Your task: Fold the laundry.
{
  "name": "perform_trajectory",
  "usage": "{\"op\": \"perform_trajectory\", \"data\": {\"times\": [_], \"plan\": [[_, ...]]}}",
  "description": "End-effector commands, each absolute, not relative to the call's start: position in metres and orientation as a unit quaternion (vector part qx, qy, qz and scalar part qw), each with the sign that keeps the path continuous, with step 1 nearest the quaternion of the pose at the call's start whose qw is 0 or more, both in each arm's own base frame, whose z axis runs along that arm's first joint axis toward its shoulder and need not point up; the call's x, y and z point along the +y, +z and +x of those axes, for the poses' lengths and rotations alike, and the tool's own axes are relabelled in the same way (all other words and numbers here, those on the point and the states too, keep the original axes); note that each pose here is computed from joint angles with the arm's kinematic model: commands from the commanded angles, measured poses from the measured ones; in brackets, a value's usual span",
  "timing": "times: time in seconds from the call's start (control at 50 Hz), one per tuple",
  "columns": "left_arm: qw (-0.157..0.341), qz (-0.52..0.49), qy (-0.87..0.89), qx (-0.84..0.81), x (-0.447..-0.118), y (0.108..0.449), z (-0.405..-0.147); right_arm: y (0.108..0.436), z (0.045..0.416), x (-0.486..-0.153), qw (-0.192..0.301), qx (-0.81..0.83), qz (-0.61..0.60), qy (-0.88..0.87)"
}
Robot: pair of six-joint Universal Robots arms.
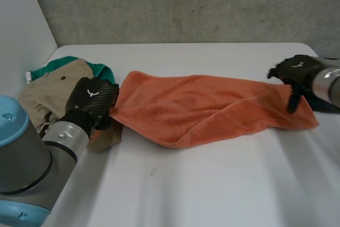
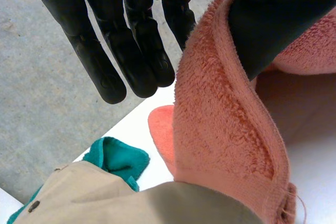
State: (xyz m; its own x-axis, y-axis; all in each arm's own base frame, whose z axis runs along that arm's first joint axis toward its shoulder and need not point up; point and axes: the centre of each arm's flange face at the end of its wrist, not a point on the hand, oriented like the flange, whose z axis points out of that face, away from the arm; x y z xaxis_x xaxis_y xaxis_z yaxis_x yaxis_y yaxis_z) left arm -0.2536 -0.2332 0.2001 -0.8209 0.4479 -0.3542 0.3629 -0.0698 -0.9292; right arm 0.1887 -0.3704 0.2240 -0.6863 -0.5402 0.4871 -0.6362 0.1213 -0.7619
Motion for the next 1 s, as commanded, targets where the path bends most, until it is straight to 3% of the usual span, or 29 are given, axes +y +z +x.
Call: {"op": "perform_trajectory", "data": {"times": [0.02,0.26,0.44,0.7,1.0], "plan": [[0.033,-0.294,0.678,-0.673,-0.237,0.207,-0.256,0.19,0.228,-0.392,0.001,-0.718,0.431,0.547],[0.033,-0.288,0.693,-0.661,-0.243,0.219,-0.258,0.144,0.243,-0.416,-0.012,-0.721,0.435,0.539],[0.031,-0.282,0.698,-0.658,-0.248,0.223,-0.256,0.128,0.24,-0.424,-0.003,-0.724,0.424,0.543],[0.022,-0.26,0.713,-0.651,-0.26,0.236,-0.247,0.152,0.215,-0.423,0.002,-0.732,0.397,0.553],[0.035,-0.269,0.706,-0.655,-0.252,0.23,-0.253,0.133,0.225,-0.414,-0.005,-0.738,0.417,0.53]]}}
